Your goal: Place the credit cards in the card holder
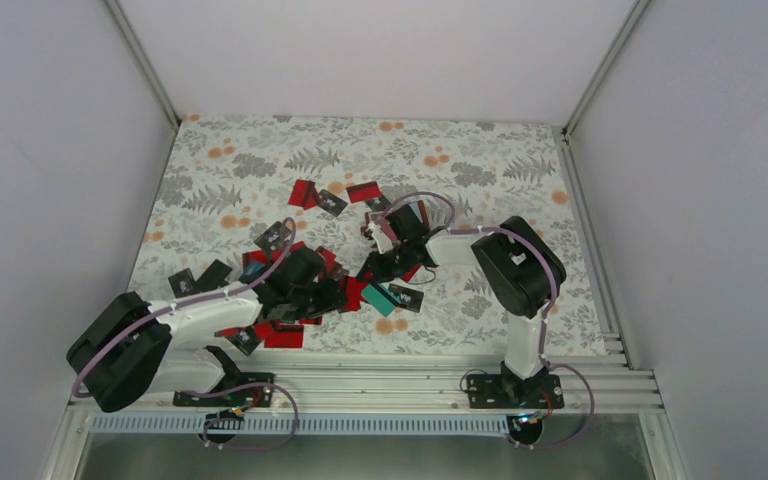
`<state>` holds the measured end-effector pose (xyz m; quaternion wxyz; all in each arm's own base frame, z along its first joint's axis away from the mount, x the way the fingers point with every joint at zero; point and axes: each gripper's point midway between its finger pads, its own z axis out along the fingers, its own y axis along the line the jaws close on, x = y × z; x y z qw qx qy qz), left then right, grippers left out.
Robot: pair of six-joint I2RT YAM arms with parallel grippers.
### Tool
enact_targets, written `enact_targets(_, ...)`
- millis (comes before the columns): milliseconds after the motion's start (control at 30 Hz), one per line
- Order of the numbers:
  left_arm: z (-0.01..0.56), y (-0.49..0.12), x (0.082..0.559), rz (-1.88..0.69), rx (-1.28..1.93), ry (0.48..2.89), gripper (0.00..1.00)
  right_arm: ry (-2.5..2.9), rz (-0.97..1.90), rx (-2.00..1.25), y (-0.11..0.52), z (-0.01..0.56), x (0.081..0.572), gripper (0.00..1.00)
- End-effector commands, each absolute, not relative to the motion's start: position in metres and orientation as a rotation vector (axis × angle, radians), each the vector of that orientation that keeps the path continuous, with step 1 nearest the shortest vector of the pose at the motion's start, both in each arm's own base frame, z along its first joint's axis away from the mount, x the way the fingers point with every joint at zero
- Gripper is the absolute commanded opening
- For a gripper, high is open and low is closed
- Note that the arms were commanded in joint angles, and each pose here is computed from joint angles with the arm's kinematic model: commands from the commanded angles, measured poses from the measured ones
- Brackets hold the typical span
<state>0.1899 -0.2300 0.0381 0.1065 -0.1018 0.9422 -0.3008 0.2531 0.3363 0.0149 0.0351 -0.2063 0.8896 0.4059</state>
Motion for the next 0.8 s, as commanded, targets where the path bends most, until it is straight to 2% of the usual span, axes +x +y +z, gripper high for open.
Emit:
enact_targets(0,0.035,-0.214,0.185,-0.754,-0.347,2.828,0.47,2.926,1.046,-0.568,0.306,-0.028,0.232,0.05)
enact_targets(333,0.023,-0.231,0.179,-0.902,-0.364,2.841,0.47,2.944,1.060,-0.545,0.303,-0.034,0.226,0.05)
enact_targets(767,0.011,-0.228,0.177,-0.925,-0.479,2.830,0.47,2.972,1.054,-0.522,0.294,-0.046,0.214,0.05)
